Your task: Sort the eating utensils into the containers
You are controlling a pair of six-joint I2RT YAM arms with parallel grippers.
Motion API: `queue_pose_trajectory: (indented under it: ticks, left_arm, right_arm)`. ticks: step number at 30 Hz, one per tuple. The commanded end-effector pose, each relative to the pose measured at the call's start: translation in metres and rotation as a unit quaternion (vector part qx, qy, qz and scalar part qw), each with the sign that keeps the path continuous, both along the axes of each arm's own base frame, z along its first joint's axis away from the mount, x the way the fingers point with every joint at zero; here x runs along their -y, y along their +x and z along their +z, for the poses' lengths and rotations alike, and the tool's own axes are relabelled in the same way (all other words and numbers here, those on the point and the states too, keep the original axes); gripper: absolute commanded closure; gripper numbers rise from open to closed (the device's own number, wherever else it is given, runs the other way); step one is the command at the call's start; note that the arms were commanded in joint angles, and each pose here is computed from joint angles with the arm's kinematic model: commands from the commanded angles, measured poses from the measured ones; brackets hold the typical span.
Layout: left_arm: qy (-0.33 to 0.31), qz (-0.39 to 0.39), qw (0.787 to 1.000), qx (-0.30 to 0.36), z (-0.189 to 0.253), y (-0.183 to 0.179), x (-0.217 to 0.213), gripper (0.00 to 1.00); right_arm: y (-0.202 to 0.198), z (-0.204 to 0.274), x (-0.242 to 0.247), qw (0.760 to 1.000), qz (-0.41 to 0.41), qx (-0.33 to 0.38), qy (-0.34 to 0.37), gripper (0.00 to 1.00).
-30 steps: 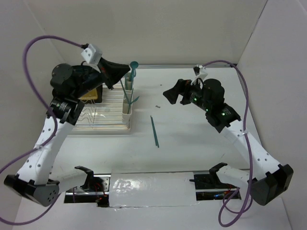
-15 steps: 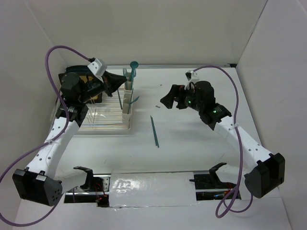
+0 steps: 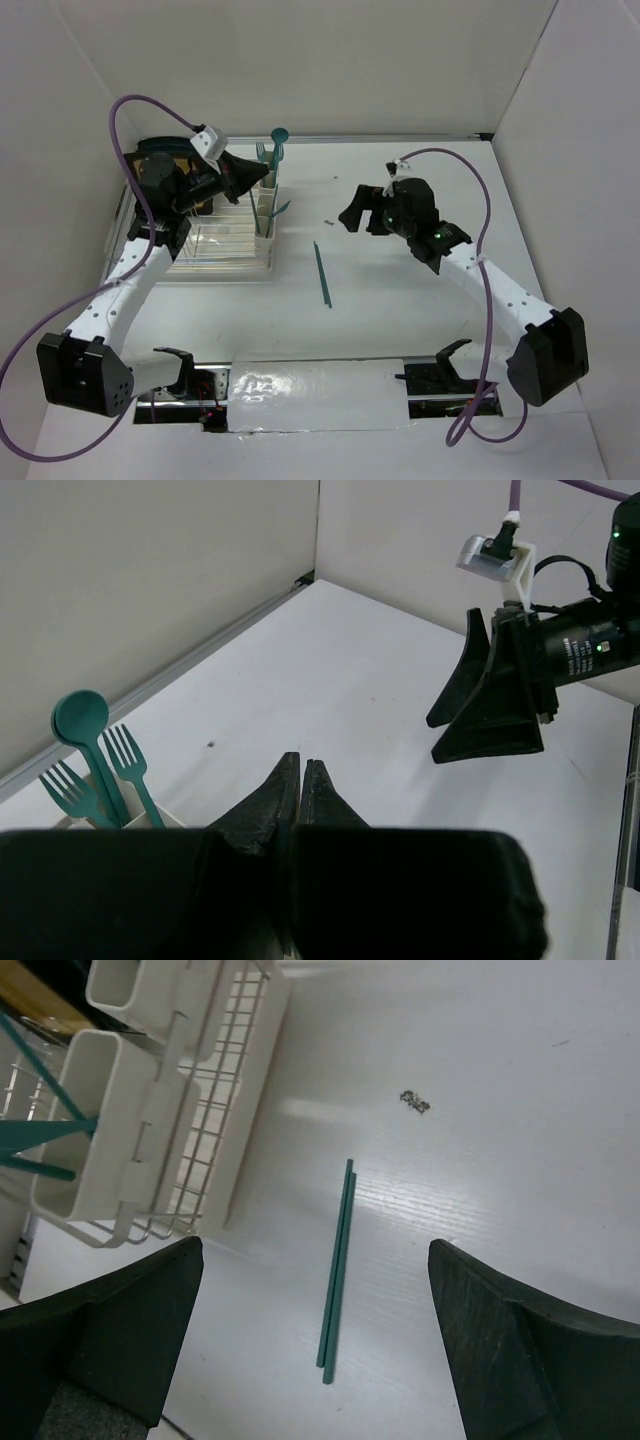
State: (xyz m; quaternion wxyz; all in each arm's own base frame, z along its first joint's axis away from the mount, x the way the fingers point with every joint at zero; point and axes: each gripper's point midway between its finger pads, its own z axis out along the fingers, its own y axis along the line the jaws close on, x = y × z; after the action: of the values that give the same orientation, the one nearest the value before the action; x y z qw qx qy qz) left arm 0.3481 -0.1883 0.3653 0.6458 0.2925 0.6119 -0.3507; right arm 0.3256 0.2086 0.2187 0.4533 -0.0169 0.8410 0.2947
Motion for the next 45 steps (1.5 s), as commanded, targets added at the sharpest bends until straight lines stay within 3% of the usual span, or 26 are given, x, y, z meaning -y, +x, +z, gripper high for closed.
queue_pose_trajectory:
  ticks: [1,4,6,7,8,9,12,15,18,22,25,37,45]
  left_arm:
    - [-0.002,-0.001,1.0,0.029,0.007,0.0,-0.002,1.0]
    - [0.003,-0.008,1.0,0.021,-0.002,-0.001,-0.001,1.0]
    - [0.007,-0.01,1.0,0.003,-0.01,0.002,0.001,0.93]
    - [0.011,-0.01,1.0,-0.004,-0.011,0.005,0.001,0.77]
    - [0.011,-0.01,1.0,-0.004,-0.011,0.005,0.001,0.77]
    - [0.015,-0.007,1.0,-0.004,-0.008,0.007,0.0,0.62]
    - [0.014,0.006,1.0,0.011,0.003,0.009,-0.002,0.37]
    - [0.01,0.011,0.999,0.033,0.025,0.004,-0.005,0.3]
    - [0.008,0.02,0.999,0.028,0.033,0.003,-0.008,0.31]
    - [-0.002,0.049,0.998,0.039,0.058,-0.006,-0.017,0.29]
    - [-0.001,0.059,0.997,0.054,0.068,-0.018,-0.022,0.28]
    - [0.012,0.105,0.994,0.03,0.047,-0.04,-0.042,0.27]
    - [0.008,0.108,0.994,0.027,0.045,-0.049,-0.045,0.26]
  right_arm:
    - [0.009,-0.013,0.001,0.999,-0.03,-0.004,-0.02,0.0]
    - [0.01,-0.034,-0.011,0.999,-0.021,-0.024,-0.04,0.01]
    - [0.008,-0.047,-0.023,0.998,-0.016,-0.034,-0.057,0.02]
    - [0.003,-0.06,-0.034,0.996,-0.009,-0.05,-0.076,0.01]
    - [0.007,-0.054,-0.035,0.996,-0.016,-0.044,-0.073,0.01]
    - [0.007,-0.067,-0.035,0.994,-0.017,-0.062,-0.089,0.01]
    - [0.006,-0.083,-0.048,0.991,-0.01,-0.079,-0.111,0.01]
    - [0.004,-0.094,-0.056,0.988,0.0,-0.085,-0.128,0.07]
    - [-0.001,-0.104,-0.066,0.986,0.015,-0.091,-0.139,0.14]
    - [-0.005,-0.136,-0.069,0.978,0.021,-0.123,-0.164,0.33]
    - [-0.013,-0.153,-0.073,0.973,0.035,-0.141,-0.179,0.39]
    - [-0.019,-0.194,-0.08,0.956,0.05,-0.176,-0.228,0.59]
    - [-0.031,-0.212,-0.063,0.946,0.039,-0.206,-0.248,0.87]
